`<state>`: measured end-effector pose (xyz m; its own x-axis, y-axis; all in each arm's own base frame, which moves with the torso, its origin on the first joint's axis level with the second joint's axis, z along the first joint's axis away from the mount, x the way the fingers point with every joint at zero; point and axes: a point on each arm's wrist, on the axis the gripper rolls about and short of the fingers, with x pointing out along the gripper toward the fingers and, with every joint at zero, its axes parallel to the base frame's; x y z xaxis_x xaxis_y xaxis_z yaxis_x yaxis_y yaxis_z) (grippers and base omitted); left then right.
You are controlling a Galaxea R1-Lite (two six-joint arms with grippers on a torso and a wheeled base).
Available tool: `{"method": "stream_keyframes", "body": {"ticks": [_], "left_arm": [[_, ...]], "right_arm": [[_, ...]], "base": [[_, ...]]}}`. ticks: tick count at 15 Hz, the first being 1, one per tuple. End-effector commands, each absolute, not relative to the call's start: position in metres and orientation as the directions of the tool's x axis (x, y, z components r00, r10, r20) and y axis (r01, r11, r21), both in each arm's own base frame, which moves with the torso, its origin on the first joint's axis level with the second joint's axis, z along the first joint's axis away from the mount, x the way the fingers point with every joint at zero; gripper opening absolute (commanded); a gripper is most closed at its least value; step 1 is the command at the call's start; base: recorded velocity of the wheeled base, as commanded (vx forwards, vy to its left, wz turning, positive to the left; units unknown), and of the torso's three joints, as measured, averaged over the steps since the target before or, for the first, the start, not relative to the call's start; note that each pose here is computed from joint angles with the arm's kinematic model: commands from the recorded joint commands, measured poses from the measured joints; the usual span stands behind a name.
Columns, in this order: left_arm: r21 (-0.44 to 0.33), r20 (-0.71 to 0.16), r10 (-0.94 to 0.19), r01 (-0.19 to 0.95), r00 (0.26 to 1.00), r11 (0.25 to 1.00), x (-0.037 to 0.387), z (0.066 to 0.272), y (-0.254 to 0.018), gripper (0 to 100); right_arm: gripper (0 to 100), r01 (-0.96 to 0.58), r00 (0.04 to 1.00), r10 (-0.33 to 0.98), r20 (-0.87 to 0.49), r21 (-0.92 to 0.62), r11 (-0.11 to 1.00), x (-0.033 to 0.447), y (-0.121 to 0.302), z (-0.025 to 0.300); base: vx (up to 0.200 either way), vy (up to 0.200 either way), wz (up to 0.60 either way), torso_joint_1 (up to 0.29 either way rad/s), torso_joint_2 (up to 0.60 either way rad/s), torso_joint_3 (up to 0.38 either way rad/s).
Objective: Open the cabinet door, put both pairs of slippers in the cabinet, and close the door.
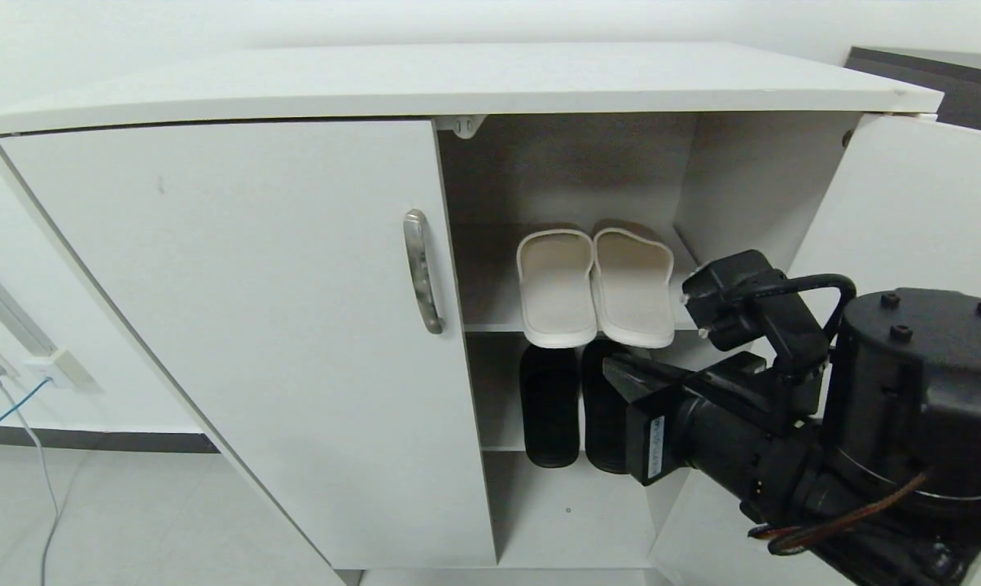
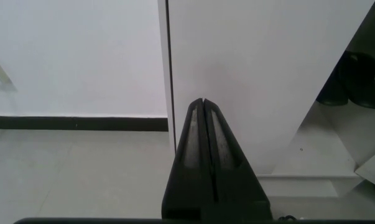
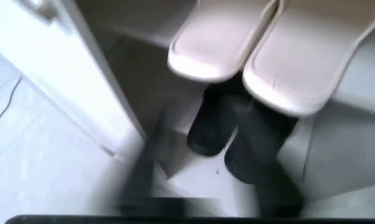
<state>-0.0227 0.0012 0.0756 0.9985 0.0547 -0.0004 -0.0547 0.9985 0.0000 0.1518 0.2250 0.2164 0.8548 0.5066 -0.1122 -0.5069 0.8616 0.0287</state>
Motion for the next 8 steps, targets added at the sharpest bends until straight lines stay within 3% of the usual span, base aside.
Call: {"method": "stream_keyframes", "body": {"ticks": [1, 5, 8], "left_arm": [[0.0, 0.0, 0.055, -0.055, 0.998, 0.998, -0.0227, 0.0757, 0.0012, 0], [0.0, 0.0, 0.055, -0.055, 0.998, 0.998, -0.0227, 0.0757, 0.0012, 0], [0.0, 0.0, 0.055, -0.055, 0.998, 0.998, -0.0227, 0.0757, 0.0012, 0]], "right_arm": [[0, -0.523, 0.845, 0.522, -0.113, 0.028, 0.852, 0.1462, 0.2225, 0.2159], [0, -0.533, 0.838, 0.531, -0.127, 0.02, 0.846, 0.1425, 0.2233, 0.2117], [0, -0.538, 0.834, 0.536, -0.132, 0.018, 0.843, 0.1413, 0.2245, 0.21]], "base": [[0.0, 0.0, 0.0, 0.0, 0.0, 0.0], [0.0, 0.0, 0.0, 0.0, 0.0, 0.0], [-0.2, 0.0, 0.0, -0.002, 0.0, 0.001]]}}
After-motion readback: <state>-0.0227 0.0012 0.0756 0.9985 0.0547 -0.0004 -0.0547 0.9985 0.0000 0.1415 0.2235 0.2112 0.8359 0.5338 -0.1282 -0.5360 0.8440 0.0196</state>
